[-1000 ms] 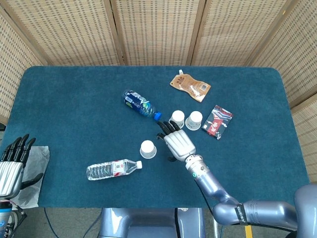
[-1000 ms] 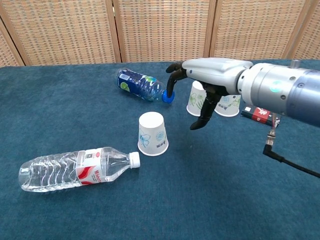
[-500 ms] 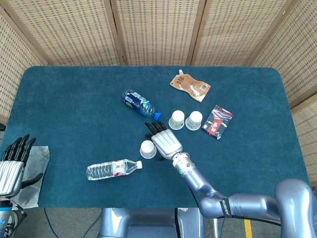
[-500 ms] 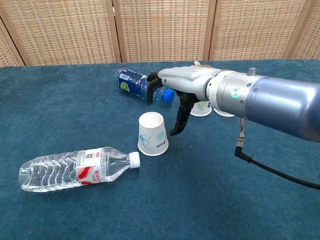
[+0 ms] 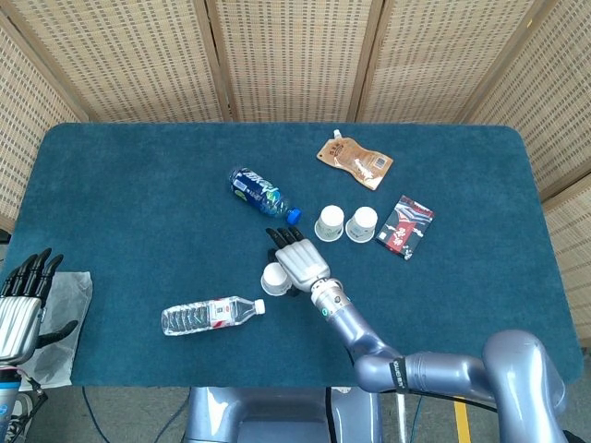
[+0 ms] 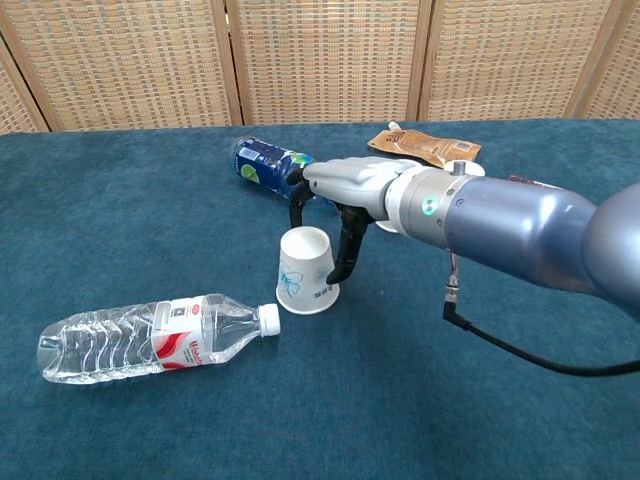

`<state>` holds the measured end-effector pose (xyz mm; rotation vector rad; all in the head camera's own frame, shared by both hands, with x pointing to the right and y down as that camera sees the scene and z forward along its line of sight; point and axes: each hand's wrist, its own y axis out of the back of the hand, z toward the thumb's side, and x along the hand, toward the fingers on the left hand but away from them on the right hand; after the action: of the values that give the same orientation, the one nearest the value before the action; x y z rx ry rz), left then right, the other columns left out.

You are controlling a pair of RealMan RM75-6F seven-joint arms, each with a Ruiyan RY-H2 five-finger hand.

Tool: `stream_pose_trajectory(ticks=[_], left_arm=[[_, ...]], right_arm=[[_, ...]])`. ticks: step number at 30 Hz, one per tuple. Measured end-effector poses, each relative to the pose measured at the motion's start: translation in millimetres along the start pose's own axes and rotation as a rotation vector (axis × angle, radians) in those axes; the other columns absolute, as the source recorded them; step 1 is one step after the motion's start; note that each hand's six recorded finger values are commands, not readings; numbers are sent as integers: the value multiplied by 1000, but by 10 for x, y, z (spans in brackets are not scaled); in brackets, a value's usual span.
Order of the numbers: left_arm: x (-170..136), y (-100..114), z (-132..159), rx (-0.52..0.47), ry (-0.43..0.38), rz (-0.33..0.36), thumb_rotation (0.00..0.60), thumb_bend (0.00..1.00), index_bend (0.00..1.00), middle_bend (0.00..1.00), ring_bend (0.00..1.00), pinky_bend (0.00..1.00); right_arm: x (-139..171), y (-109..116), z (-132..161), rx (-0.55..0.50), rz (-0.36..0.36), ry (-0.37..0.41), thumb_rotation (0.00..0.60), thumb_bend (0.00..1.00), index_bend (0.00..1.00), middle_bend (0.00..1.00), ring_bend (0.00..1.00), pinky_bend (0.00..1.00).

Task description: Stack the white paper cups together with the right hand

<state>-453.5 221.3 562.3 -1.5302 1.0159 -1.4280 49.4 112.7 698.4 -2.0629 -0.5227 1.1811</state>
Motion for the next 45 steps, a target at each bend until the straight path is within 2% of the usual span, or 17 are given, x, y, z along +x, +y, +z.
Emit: stream_pose_trajectory(ticks=[2,8,17,23,30,34,39,45], left_arm=[[2,-3,-2,-1,1,-1,600,116,44,0,0,103],[5,-24,9,0,-1,-8,600,116,45,0,0,103],[0,-16,8,-1,-1,-5,600,116,45,0,0,103],[-9,20,3,-4,0,7,600,116,45,0,0,102],[-22,22,9,-4,-2,6,600,116,45,0,0,102],[-27,30,32,-2,-9,11,600,116,45,0,0,102],[-33,34,61,2,-19,17,600,116,46,0,0,102],[-25,11,84,14,-26,17,600,117,48,0,0,102]], right_arm=[[-18,-15,1,-6,-5,2,600,141,552,13,0,128],[-15,51,0,-5,-26,10,600,142,559,16,0,127],[63,375,-110,22,-78,-16,600,143,559,16,0,127],[133,666,-291,58,-120,-61,600,142,559,16,0,127],[263,1140,-664,78,-192,-155,600,142,558,16,0,127],[329,1332,-933,75,-214,-220,600,142,558,16,0,127],[350,1429,-1251,44,-222,-288,600,142,558,16,0,127],[320,1373,-1594,28,-195,-351,600,142,558,17,0,127]])
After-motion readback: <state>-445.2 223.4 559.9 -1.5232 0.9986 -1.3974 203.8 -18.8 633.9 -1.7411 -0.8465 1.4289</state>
